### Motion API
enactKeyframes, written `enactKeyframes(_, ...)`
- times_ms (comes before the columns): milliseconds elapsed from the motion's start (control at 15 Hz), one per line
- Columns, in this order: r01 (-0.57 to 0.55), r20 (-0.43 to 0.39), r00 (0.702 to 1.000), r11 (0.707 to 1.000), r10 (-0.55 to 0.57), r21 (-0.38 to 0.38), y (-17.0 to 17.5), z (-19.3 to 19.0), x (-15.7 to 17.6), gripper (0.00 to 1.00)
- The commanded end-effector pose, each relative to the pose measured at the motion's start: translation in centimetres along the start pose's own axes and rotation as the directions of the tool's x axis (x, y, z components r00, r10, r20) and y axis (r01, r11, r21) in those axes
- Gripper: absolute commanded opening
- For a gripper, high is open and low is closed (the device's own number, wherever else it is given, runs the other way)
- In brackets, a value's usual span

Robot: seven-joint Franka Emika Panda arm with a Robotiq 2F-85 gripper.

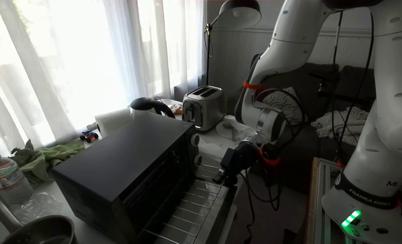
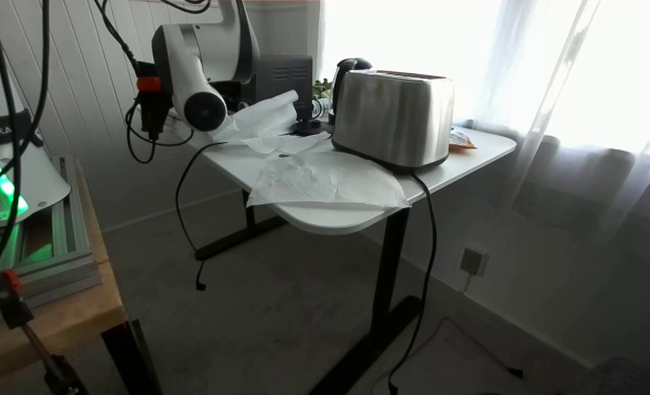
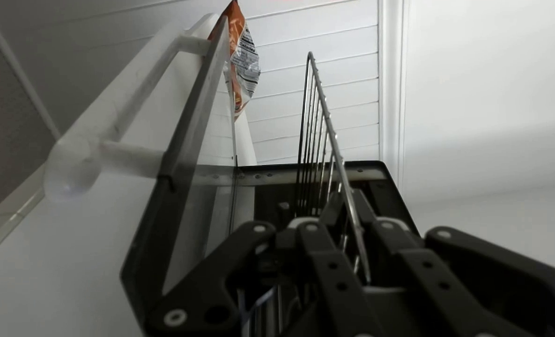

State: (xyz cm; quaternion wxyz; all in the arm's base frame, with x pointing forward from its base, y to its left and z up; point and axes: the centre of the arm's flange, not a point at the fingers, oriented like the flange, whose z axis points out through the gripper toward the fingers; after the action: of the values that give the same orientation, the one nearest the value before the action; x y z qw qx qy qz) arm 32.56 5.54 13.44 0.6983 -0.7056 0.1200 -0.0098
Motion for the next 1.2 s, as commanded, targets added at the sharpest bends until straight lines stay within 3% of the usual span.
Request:
enactKeyframes(0, 0.007, -0.004, 1.000, 0.999, -0.007, 0.042, -1.1, 1.0, 0.3, 0.02)
enactKeyframes(533, -0.033, 0.021, 0.999, 0.998, 0.032, 0.050, -0.6, 2.0, 0.8, 0.02)
enactKeyframes(600, -0.013, 0.014, 1.000, 1.000, 0.013, 0.011, -0.2, 0.6, 0.3, 0.02)
enactKeyframes(667, -0.014, 0.015, 1.000, 1.000, 0.014, 0.007, -0.1, 0.6, 0.3, 0.06)
enactKeyframes(1067, -0.016, 0.013, 1.000, 1.000, 0.016, 0.004, 0.0, 0.5, 0.3, 0.06)
enactKeyframes(1133, -0.016, 0.013, 1.000, 1.000, 0.016, 0.004, 0.0, 0.5, 0.3, 0.02)
